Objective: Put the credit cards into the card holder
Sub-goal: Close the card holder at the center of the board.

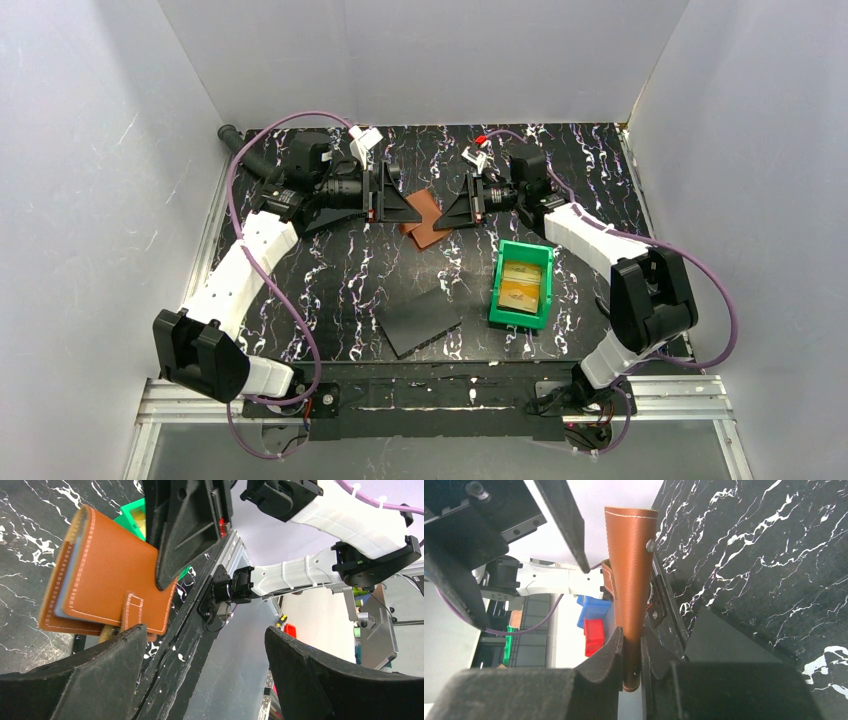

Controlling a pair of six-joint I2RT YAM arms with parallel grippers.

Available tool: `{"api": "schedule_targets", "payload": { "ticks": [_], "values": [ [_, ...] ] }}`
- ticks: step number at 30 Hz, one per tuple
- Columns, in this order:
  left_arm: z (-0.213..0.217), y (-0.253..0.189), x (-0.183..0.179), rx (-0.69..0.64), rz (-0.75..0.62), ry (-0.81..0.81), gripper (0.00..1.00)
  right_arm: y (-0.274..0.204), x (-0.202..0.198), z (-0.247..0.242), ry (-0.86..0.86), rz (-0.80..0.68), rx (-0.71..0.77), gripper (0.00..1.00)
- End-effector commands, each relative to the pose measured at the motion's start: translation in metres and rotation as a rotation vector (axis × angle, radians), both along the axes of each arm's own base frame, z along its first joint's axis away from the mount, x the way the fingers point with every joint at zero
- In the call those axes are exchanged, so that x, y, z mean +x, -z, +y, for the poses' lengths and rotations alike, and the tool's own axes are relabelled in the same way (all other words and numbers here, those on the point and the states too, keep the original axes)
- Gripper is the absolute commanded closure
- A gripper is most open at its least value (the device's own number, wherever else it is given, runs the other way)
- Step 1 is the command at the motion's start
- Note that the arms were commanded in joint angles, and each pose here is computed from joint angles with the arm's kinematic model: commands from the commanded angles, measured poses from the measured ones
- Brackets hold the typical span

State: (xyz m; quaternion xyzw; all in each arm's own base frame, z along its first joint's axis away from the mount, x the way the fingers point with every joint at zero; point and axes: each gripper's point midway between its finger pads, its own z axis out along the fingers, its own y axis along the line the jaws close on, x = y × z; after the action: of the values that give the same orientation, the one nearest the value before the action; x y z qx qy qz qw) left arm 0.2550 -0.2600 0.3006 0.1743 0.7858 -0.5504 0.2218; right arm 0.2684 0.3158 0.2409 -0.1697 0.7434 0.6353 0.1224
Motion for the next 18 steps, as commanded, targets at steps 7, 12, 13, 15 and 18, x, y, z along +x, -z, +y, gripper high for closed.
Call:
{"api": "schedule_targets", "payload": {
  "ticks": [7,12,13,15,18],
  "values": [
    [0.01,0.008,0.005,0.083,-0.006,-0.08,0.13,-0.034,-0.017,-0.003,-0.05,-0.098,0.069,0.99],
    [0.002,0.001,0.001,0.009,0.012,-0.032,0.13,-0.036,-0.016,-0.001,-0.051,-0.108,0.075,0.99],
    [-0.001,-0.003,-0.004,-0.021,0.018,0.006,0.13,-0.036,-0.015,0.0,-0.05,-0.108,0.076,0.99],
    [-0.005,-0.008,-0.011,-0.064,0.035,0.064,0.14,-0.036,-0.014,0.001,-0.048,-0.107,0.081,0.99],
    [-0.004,-0.005,-0.016,-0.064,0.059,0.093,0.17,-0.037,-0.012,0.002,-0.044,-0.102,0.094,0.99]
  ]
}}
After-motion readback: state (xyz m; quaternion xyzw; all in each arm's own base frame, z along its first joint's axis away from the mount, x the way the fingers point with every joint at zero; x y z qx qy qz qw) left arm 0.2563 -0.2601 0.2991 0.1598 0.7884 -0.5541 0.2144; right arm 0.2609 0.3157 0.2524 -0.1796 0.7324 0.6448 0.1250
